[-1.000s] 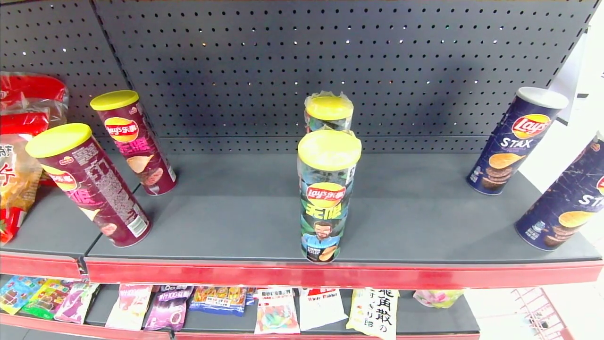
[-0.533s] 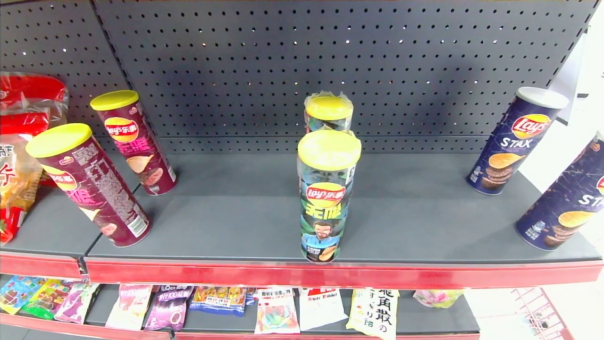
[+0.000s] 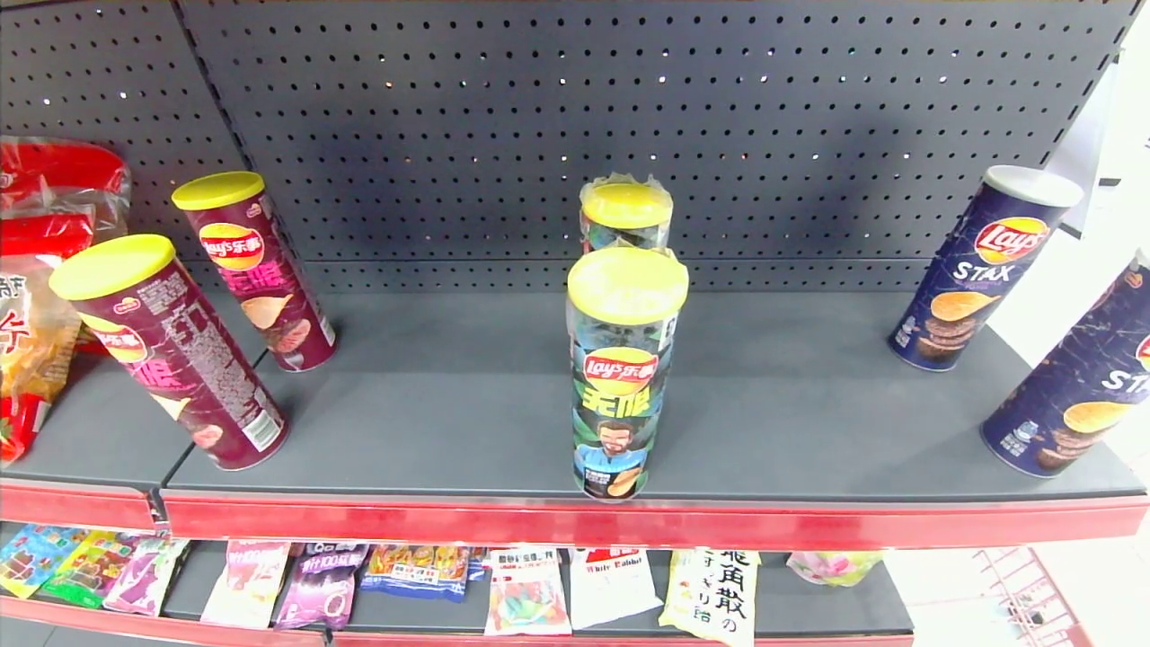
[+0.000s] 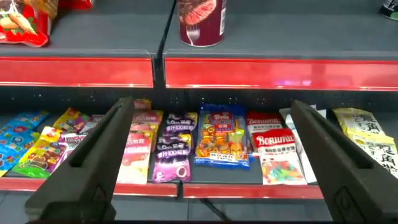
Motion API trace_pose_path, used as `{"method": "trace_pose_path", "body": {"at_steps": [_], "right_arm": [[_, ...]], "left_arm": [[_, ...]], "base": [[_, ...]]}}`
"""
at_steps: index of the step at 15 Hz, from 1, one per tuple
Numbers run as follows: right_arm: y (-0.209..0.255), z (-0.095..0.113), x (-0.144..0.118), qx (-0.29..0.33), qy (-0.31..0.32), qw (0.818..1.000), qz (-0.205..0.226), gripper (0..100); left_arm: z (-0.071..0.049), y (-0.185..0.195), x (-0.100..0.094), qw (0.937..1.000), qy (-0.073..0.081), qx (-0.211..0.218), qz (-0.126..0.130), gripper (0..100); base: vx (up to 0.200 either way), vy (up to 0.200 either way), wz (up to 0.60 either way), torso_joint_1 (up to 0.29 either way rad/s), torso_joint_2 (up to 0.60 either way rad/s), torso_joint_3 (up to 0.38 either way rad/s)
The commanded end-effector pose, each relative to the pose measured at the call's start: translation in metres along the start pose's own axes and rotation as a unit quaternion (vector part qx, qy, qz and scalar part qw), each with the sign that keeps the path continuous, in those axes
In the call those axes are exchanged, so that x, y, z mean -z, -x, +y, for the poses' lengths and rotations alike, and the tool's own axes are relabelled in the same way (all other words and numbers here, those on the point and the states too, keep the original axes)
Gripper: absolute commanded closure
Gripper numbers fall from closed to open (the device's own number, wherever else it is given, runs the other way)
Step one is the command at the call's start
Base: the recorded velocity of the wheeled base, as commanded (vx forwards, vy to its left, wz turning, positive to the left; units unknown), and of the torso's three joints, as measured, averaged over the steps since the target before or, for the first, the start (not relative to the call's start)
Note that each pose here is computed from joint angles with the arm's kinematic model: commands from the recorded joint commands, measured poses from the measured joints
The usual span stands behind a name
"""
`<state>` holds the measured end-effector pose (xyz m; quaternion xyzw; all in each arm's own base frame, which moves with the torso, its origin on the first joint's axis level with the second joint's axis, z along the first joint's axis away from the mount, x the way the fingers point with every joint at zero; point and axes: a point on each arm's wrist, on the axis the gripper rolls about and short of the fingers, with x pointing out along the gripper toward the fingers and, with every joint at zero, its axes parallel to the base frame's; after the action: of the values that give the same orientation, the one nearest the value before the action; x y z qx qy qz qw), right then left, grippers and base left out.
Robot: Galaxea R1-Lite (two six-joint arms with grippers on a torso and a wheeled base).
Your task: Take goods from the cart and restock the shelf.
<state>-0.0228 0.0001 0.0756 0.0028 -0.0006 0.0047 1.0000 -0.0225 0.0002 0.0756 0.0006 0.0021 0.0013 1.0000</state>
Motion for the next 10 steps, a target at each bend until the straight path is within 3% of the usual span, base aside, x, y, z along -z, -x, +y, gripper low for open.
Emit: {"method": "trace_pose_path", "body": {"at_steps": [1,2,6,9,10], "right_arm": [[0.0,0.0,0.0,0.0,-0.001,1.0,0.0,0],[0.0,0.0,0.0,-0.001,0.0,1.0,0.0,0],[0.0,0.0,0.0,0.0,0.0,1.0,0.0,0],[0.0,0.0,0.0,0.0,0.0,1.0,0.0,0],[0.0,0.0,0.0,0.0,0.0,1.0,0.0,0]], "left_arm": [[0.0,0.0,0.0,1.0,0.0,0.0,0.0,0],[0.0,0.0,0.0,1.0,0.001,0.0,0.0,0],[0.0,0.0,0.0,1.0,0.001,0.0,0.0,0],[0.0,0.0,0.0,1.0,0.0,0.0,0.0,0],[0.0,0.0,0.0,1.0,0.0,0.0,0.0,0]], "base": [[0.0,0.0,0.0,0.0,0.0,0.0],[0.0,0.0,0.0,0.0,0.0,0.0],[-0.2,0.0,0.0,0.008,0.01,0.002],[0.0,0.0,0.0,0.0,0.0,0.0],[0.0,0.0,-0.6,-0.012,0.01,-0.002]]}}
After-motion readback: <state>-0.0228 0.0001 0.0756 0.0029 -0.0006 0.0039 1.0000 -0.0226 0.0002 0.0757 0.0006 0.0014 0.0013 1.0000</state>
